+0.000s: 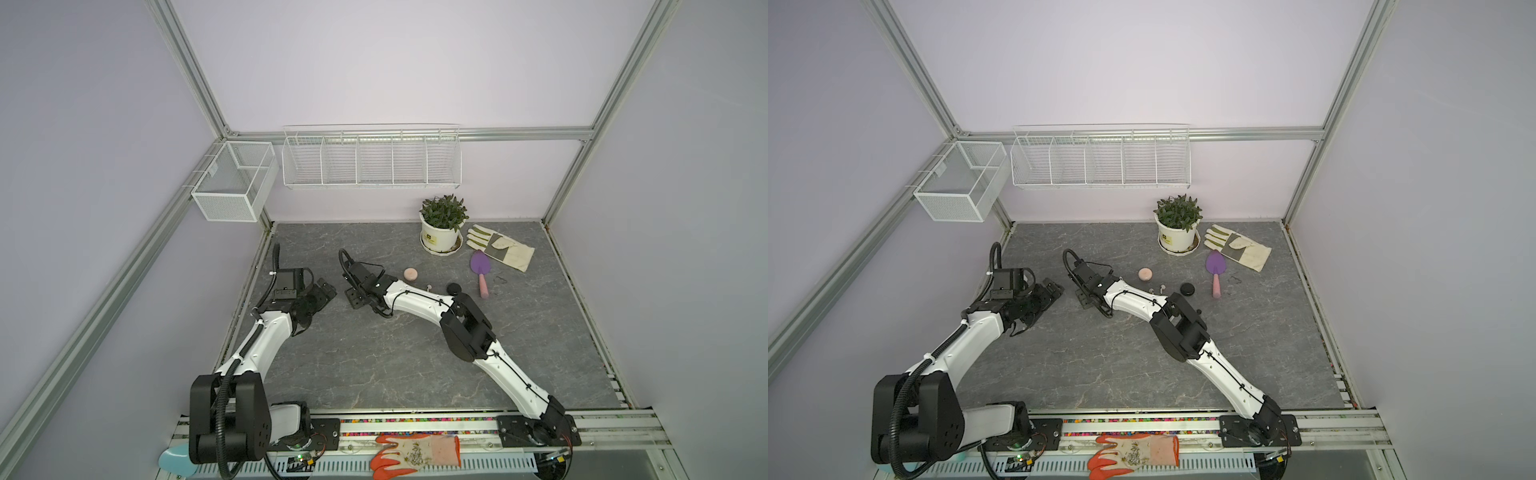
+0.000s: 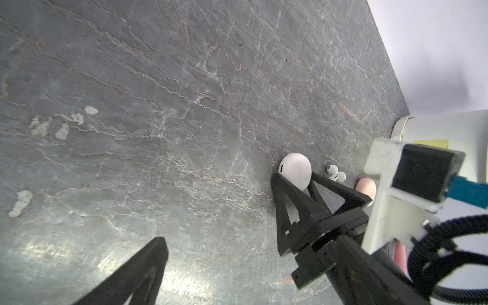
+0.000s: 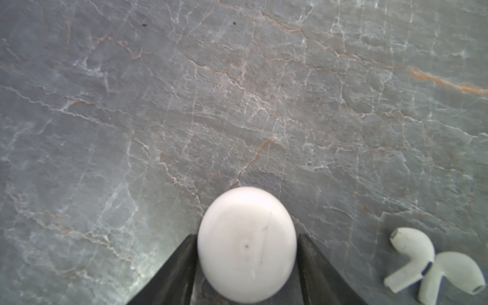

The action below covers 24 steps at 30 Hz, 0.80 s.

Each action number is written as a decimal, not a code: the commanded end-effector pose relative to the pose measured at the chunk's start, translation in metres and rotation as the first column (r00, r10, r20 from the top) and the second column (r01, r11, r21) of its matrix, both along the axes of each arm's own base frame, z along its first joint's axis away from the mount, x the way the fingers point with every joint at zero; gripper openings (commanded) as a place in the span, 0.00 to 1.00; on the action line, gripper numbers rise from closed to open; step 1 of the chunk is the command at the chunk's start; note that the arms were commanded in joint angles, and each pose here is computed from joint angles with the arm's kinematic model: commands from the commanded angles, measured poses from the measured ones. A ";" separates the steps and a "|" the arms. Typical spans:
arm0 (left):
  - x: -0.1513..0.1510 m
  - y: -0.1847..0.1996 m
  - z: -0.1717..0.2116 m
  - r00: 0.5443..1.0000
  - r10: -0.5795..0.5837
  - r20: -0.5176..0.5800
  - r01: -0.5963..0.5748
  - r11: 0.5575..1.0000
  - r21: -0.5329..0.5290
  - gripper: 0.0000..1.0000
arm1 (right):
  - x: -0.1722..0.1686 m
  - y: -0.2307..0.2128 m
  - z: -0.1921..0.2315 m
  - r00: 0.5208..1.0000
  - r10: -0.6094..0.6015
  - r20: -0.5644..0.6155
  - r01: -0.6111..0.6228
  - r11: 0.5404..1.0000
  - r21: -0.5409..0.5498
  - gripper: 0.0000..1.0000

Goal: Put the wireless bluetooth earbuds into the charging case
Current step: 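Close the right gripper on the white charging case and lift it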

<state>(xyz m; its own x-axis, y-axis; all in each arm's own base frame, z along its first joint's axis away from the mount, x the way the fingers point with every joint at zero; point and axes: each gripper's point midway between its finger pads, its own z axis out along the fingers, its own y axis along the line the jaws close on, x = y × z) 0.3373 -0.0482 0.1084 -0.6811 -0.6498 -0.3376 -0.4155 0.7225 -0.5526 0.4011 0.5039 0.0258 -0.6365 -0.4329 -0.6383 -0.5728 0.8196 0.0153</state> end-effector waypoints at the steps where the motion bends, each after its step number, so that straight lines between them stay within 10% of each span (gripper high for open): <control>1: -0.005 0.003 -0.001 1.000 0.014 -0.009 -0.014 1.000 -0.001 0.99 | -0.001 0.003 -0.012 1.000 0.015 0.004 -0.014 1.000 -0.018 0.58; 24: -0.024 -0.018 -0.002 0.997 -0.069 0.032 0.072 0.992 -0.105 0.98 | -0.059 -0.009 0.028 0.922 0.371 0.111 -0.378 0.924 0.053 0.44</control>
